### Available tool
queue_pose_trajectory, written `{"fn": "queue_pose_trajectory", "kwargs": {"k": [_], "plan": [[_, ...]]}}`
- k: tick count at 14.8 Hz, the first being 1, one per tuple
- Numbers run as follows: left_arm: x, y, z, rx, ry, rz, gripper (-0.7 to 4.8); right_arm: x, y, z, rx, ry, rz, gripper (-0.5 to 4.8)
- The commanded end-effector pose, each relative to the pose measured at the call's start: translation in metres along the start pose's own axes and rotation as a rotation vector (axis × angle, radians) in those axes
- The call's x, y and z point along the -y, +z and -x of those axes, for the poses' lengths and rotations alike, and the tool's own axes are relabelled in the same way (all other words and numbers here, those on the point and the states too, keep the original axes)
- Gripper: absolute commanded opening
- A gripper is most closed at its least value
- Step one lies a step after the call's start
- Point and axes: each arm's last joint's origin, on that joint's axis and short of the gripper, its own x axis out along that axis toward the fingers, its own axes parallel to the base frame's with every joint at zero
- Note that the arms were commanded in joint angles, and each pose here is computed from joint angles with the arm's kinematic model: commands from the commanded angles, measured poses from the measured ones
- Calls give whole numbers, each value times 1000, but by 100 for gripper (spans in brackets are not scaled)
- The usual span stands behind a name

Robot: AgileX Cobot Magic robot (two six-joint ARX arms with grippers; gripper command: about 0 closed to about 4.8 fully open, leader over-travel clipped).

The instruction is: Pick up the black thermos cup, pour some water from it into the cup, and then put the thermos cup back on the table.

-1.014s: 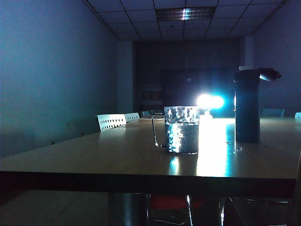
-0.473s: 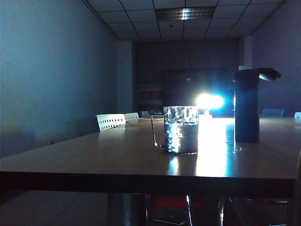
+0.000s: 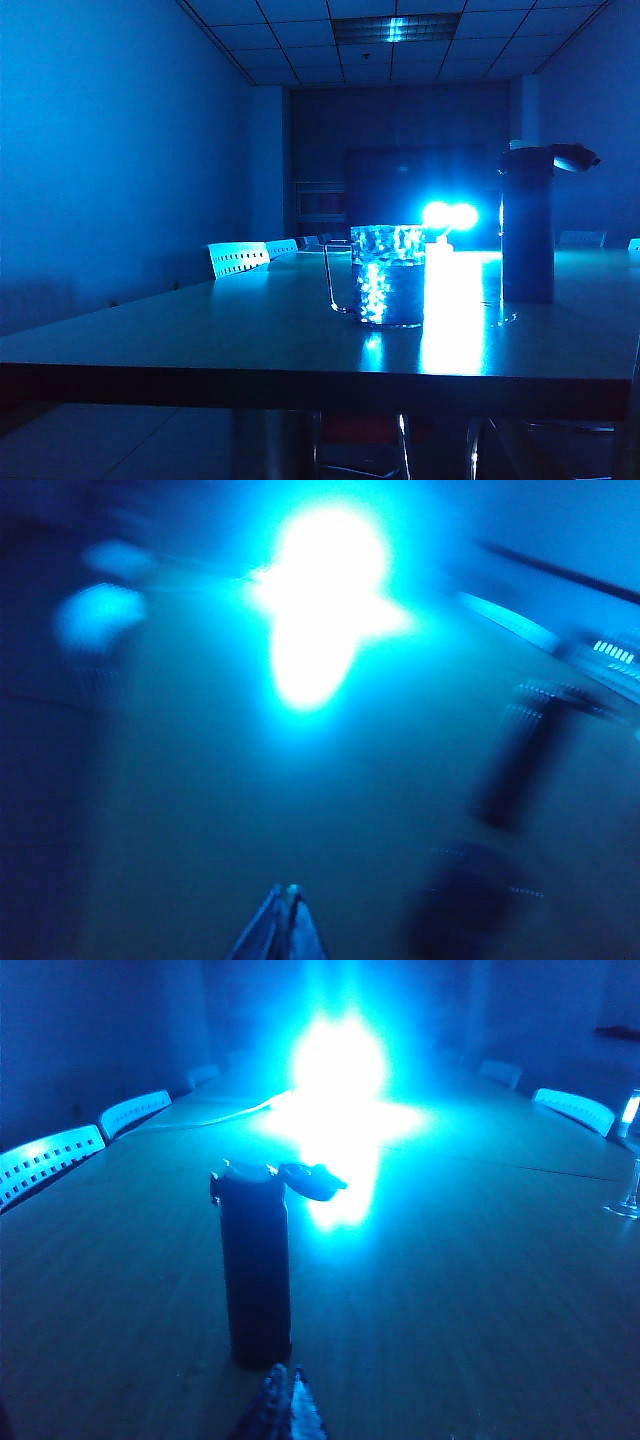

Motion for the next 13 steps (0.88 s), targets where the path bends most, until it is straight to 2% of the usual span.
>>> {"fn": "queue_pose_trajectory", "kwargs": {"k": [1,3,5,8,9,10,11,13], "plan": [[23,13,-27,-37,-184,-17,-5,-5,23,-21,18,46,6,-8],[45,9,-43,-86,-272,-42,-5,-9,34,-40,59,65,2,-8],[67,0,-51,-134,-255,-51,-5,-13,32,-60,70,120,3,-8],[84,-5,-50,-149,-273,-78,-6,-17,9,-95,-14,180,13,-5],[84,-5,-50,-149,-275,-77,-5,-19,-1,-112,-11,197,36,63],[85,-5,-50,-149,-278,-77,-5,-20,-9,-125,3,216,63,272],[85,-5,-50,-149,-278,-77,-5,-21,-23,-141,8,300,60,479],[85,-5,-50,-149,-282,-76,-5,-18,-56,-179,-121,414,-18,479]]}}
